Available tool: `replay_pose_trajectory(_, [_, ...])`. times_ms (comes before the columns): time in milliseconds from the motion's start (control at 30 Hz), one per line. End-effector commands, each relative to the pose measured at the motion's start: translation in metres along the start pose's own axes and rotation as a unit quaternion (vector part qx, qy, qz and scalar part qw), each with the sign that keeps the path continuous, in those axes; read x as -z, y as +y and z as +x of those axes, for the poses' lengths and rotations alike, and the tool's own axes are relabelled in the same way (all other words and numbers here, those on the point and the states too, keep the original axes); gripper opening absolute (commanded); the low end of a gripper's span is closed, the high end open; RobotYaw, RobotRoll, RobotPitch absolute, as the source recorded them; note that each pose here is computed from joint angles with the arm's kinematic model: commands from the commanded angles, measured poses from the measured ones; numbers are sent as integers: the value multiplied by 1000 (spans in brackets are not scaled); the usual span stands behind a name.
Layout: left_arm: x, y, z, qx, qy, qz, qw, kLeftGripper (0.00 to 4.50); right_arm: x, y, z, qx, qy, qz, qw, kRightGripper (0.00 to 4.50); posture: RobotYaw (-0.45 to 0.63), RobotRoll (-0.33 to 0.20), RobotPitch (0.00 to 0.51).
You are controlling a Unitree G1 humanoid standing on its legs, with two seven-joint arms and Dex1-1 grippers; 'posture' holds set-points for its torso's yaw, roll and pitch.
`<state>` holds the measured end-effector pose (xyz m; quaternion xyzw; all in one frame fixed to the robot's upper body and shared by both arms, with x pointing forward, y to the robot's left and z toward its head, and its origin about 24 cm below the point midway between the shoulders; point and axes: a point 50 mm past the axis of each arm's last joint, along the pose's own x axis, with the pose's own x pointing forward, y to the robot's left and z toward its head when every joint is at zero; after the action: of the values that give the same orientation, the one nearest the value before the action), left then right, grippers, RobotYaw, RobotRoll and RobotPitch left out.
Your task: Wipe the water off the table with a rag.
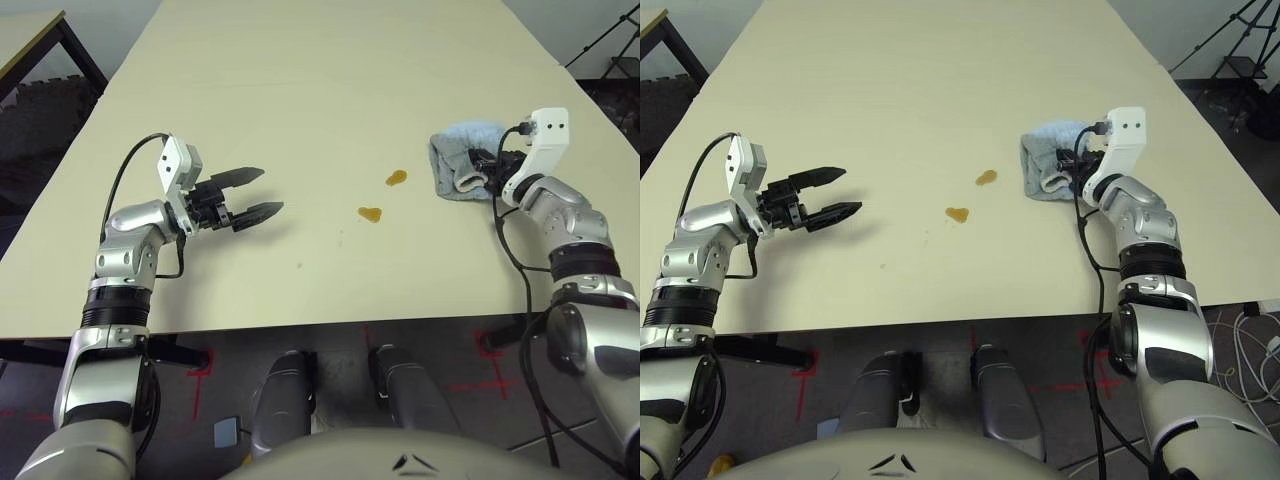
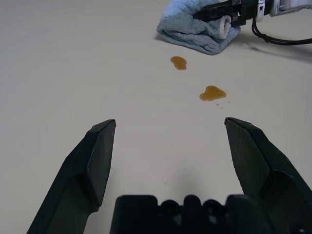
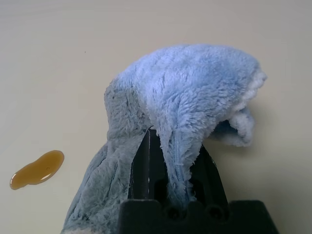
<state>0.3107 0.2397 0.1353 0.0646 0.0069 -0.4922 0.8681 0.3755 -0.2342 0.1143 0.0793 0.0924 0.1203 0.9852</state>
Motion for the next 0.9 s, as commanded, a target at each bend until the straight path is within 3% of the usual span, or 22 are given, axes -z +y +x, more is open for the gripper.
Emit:
replay_pose_trajectory(33, [1,-1,1,6,10,6,1000,4500,12,12,7,2,36,-19,999,60,-116,0,123])
replay_pose_trajectory(233, [1,-2,1,6,11,6,1000,4500,29,24,14,4,66,-24,998,60,-111,0,128])
replay_pose_trajectory(900, [3,-4,-1,5,15,3,1000,4500,51,122,37,-122,92,2,988,58,-101,0,140])
